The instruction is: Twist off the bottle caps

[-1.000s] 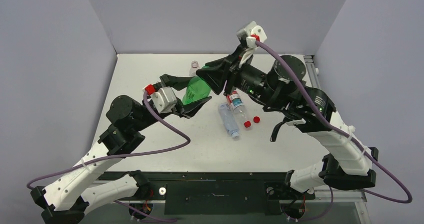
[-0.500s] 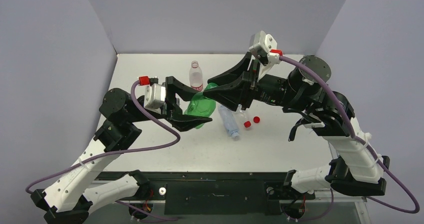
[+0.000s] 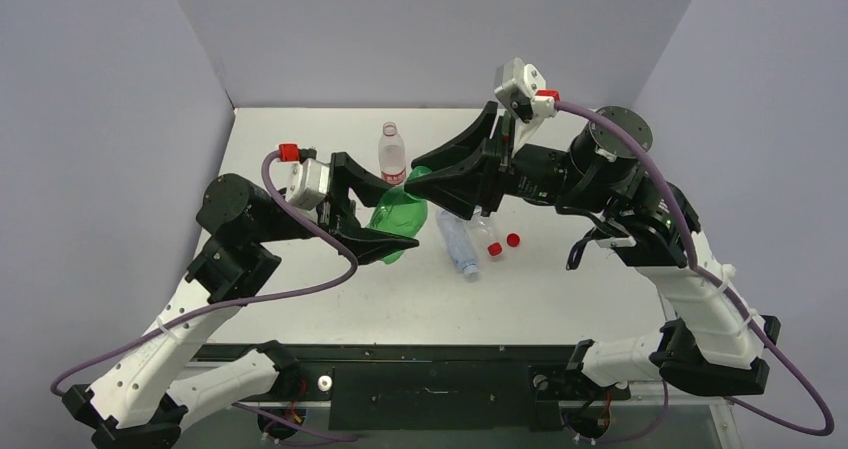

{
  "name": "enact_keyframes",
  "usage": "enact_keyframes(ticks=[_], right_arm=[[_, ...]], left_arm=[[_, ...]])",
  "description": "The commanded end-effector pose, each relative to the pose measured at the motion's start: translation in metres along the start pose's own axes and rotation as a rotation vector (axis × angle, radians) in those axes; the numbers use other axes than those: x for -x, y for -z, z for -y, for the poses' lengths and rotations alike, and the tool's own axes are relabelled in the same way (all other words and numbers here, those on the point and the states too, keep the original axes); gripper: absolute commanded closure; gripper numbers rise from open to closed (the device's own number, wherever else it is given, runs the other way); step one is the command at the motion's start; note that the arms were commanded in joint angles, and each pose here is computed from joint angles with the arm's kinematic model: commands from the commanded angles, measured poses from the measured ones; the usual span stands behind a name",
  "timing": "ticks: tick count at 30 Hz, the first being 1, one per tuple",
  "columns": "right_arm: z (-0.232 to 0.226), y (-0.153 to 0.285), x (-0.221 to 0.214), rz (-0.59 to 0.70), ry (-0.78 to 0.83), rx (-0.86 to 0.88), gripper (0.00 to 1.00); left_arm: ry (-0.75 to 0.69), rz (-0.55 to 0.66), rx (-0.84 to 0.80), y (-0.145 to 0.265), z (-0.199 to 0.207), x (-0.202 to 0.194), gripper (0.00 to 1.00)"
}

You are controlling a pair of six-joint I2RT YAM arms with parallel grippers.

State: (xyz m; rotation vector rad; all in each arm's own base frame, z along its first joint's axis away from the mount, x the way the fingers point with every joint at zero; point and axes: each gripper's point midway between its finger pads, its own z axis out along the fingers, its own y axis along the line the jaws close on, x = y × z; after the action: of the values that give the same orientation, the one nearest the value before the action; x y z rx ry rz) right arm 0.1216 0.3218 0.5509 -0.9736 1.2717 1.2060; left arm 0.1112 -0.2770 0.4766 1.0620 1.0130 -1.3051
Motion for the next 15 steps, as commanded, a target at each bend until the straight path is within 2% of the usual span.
enact_keyframes(ticks=[1,2,3,5,10,13,14,15], right_arm=[[0.016,-0.002,0.025,0.112,-0.032,-0.097,0.60],[0.023,-0.008,0.020,0.102,-0.057,-0.127,0.51],[0.035,-0.009,0.020,0.112,-0.069,-0.192,0.30],[0.049,-0.010,0.025,0.147,-0.100,-0.288,0.22],[0.054,-0.009,0.045,0.256,-0.157,-0.425,0.20],[0.063,-0.022,0.038,0.237,-0.163,-0.510,0.19],[0.058,-0.021,0.048,0.253,-0.165,-0.508,0.19],[0.066,-0.030,0.035,0.209,-0.161,-0.543,0.19]], left_arm=[[-0.100,0.077,0.097,0.008,-0.010,0.025,1.00],[-0.124,0.090,0.141,0.009,-0.018,0.028,1.00],[-0.138,0.093,0.160,0.010,-0.021,0.029,1.00],[-0.181,0.099,0.228,0.013,-0.034,0.030,1.00],[-0.334,0.071,0.400,0.025,-0.068,0.025,1.00],[-0.400,0.028,0.459,0.030,-0.080,0.015,1.00],[-0.428,0.013,0.483,0.032,-0.085,0.013,1.00],[-0.435,0.002,0.486,0.032,-0.085,0.010,1.00]])
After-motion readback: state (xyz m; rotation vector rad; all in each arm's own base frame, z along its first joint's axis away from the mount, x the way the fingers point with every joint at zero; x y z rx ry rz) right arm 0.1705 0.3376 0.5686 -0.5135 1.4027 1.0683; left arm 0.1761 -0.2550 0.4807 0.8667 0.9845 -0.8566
